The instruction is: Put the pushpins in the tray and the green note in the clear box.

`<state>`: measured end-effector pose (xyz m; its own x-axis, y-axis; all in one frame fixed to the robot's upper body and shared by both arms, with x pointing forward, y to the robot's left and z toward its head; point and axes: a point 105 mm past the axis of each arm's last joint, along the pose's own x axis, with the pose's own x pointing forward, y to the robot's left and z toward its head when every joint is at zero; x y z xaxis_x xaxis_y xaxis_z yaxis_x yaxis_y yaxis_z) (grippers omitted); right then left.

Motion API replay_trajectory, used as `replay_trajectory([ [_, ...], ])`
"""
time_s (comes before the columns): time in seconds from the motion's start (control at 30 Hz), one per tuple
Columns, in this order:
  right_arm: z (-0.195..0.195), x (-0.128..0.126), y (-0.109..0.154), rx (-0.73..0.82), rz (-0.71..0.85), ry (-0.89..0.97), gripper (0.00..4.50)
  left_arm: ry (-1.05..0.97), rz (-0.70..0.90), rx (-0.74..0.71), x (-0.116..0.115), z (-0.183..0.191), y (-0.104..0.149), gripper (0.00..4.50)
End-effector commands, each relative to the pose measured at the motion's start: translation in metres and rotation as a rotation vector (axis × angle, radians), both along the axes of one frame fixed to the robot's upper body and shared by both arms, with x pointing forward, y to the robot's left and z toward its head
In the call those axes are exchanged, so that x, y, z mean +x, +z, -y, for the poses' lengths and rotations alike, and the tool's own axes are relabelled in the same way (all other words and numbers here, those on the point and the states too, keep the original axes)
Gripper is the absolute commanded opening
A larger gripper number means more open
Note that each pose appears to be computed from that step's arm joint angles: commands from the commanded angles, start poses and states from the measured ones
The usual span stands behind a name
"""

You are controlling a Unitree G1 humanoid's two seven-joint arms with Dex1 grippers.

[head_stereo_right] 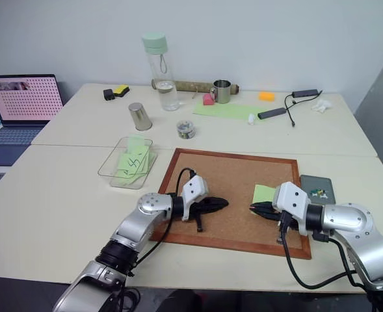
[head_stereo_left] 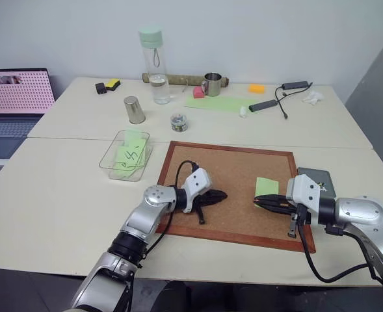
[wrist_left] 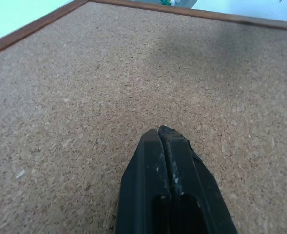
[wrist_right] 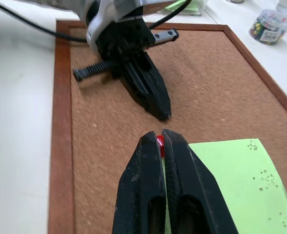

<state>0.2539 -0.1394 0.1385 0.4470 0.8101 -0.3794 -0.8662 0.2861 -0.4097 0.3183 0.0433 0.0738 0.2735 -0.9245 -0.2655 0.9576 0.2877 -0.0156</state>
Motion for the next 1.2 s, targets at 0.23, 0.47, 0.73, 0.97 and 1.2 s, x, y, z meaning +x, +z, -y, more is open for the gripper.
replay_trajectory([
  [0.23,-0.015,0.006,0.019,-0.146,0.279,0.142,0.00,0.023,-0.272,-0.319,0.000,-0.007,0.061,2.14],
  [0.47,-0.018,0.008,0.021,-0.219,0.399,0.212,0.00,0.054,-0.396,-0.454,0.010,0.016,0.079,3.00],
  [0.73,-0.024,0.006,0.021,-0.205,0.420,0.244,0.00,0.009,-0.467,-0.483,0.008,0.047,0.080,3.00],
  [0.97,-0.029,0.007,0.022,-0.186,0.421,0.249,0.00,-0.038,-0.491,-0.438,0.002,0.061,0.071,3.00],
  [1.2,-0.030,0.008,0.022,-0.176,0.413,0.238,0.00,0.043,-0.438,-0.486,0.023,0.042,0.080,3.00],
])
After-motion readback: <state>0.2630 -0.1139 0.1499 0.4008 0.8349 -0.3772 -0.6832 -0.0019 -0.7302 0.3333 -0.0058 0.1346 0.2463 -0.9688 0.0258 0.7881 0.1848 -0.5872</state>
